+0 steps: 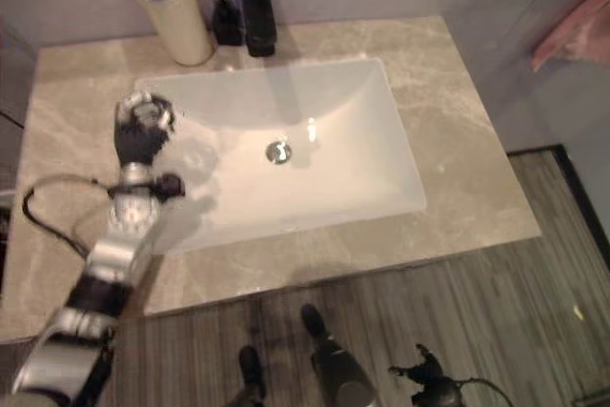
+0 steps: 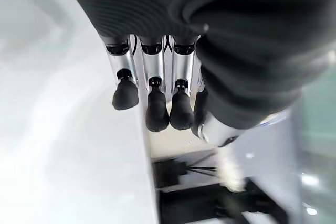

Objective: Put brush and paste in cup on sink, flatten towel.

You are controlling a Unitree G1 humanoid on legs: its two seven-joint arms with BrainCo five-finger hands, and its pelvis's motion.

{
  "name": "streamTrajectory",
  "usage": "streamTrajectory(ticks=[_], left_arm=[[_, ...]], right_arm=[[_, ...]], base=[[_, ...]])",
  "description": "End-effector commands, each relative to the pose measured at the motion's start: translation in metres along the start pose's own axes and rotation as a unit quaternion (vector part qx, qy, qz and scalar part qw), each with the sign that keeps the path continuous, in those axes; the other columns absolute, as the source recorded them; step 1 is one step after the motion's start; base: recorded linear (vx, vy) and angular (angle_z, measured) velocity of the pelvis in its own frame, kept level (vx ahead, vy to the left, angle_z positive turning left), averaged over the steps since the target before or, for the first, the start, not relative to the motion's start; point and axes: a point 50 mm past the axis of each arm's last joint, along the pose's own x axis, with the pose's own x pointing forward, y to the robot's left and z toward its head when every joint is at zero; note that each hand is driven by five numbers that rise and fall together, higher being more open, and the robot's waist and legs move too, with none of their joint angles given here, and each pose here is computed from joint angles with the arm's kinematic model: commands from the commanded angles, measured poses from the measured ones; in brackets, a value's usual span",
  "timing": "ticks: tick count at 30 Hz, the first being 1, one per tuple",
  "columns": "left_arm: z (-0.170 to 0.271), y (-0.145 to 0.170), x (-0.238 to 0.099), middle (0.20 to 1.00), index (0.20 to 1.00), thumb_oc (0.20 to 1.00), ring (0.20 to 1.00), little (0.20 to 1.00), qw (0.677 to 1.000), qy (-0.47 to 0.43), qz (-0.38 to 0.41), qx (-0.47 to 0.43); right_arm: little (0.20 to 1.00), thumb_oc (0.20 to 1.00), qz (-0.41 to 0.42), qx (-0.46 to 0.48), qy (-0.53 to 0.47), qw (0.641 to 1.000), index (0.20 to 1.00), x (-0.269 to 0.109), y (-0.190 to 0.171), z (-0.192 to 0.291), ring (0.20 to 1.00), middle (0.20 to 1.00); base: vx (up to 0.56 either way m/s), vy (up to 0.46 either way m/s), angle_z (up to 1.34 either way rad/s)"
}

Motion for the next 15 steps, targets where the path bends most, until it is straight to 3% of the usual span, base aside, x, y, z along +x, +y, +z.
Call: streamTrajectory(ticks=[1, 5, 15], left_arm=[[0.01, 0.034, 0.0, 0.2, 0.2, 0.2, 0.2, 0.2, 0.998, -0.038, 0.033, -0.025], [0.004, 0.06, -0.037, 0.2, 0.2, 0.2, 0.2, 0.2, 0.996, -0.031, 0.066, -0.053], [-0.015, 0.09, -0.083, 0.2, 0.2, 0.2, 0.2, 0.2, 0.991, 0.026, 0.122, -0.053]], right_arm=[[1.0, 1.0, 0.006, -0.01, 0.06, 0.998, 1.0, -0.006, 0.003, -0.031, 1.0, 1.0], [1.0, 1.0, 0.004, 0.007, 0.084, 0.996, 1.0, -0.008, 0.005, -0.039, 1.0, 1.0], [1.0, 1.0, 0.023, -0.001, 0.114, 0.993, 1.0, -0.016, 0.018, -0.056, 1.0, 1.0]], base=[[-0.06, 0.052, 0.29], [-0.13, 0.112, 0.18], [-0.11, 0.108, 0.15]])
